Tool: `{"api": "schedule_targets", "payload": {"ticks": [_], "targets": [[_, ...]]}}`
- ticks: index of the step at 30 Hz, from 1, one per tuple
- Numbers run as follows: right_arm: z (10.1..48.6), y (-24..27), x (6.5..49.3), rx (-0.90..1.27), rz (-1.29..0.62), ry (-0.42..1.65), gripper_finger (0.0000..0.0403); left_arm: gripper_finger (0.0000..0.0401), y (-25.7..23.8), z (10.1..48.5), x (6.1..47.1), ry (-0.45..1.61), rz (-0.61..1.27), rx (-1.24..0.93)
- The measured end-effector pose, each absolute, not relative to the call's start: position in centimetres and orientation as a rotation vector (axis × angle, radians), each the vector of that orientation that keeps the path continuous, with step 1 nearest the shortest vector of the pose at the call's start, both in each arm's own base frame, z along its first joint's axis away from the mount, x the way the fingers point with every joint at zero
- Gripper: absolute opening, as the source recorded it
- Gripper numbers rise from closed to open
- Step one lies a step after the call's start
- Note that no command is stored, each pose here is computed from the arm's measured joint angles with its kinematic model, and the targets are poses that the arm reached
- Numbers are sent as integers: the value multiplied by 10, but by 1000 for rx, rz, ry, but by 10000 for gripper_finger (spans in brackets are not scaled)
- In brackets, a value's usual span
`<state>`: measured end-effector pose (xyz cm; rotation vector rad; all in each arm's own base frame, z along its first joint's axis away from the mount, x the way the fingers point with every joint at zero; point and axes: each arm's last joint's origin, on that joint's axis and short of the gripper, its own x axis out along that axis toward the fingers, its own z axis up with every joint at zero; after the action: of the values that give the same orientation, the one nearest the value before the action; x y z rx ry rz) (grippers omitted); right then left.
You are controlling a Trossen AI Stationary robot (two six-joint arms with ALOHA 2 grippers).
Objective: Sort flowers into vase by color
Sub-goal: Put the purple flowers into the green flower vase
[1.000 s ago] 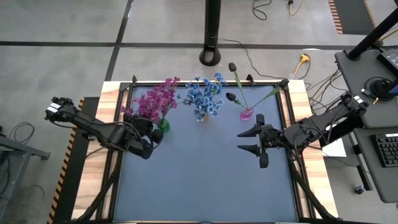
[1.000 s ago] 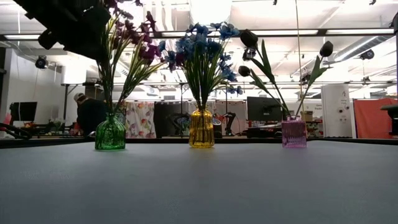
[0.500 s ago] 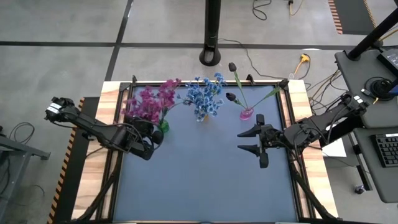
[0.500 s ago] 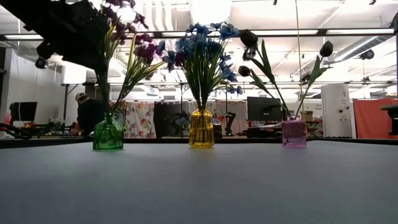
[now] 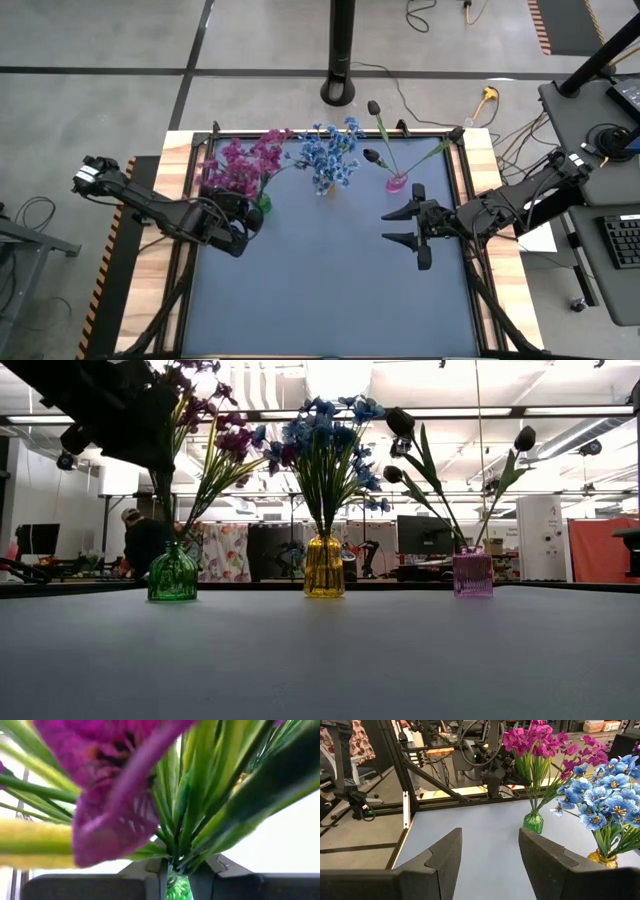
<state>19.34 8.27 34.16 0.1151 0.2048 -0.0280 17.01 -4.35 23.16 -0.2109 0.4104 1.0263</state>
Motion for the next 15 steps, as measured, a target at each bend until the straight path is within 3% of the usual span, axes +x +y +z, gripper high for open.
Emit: {"api": "schedule_targets", "payload": {"ticks": [15], "targets": [[342,83,193,113,-28,205,189,140,-47,246,175,463,972,-220]]}}
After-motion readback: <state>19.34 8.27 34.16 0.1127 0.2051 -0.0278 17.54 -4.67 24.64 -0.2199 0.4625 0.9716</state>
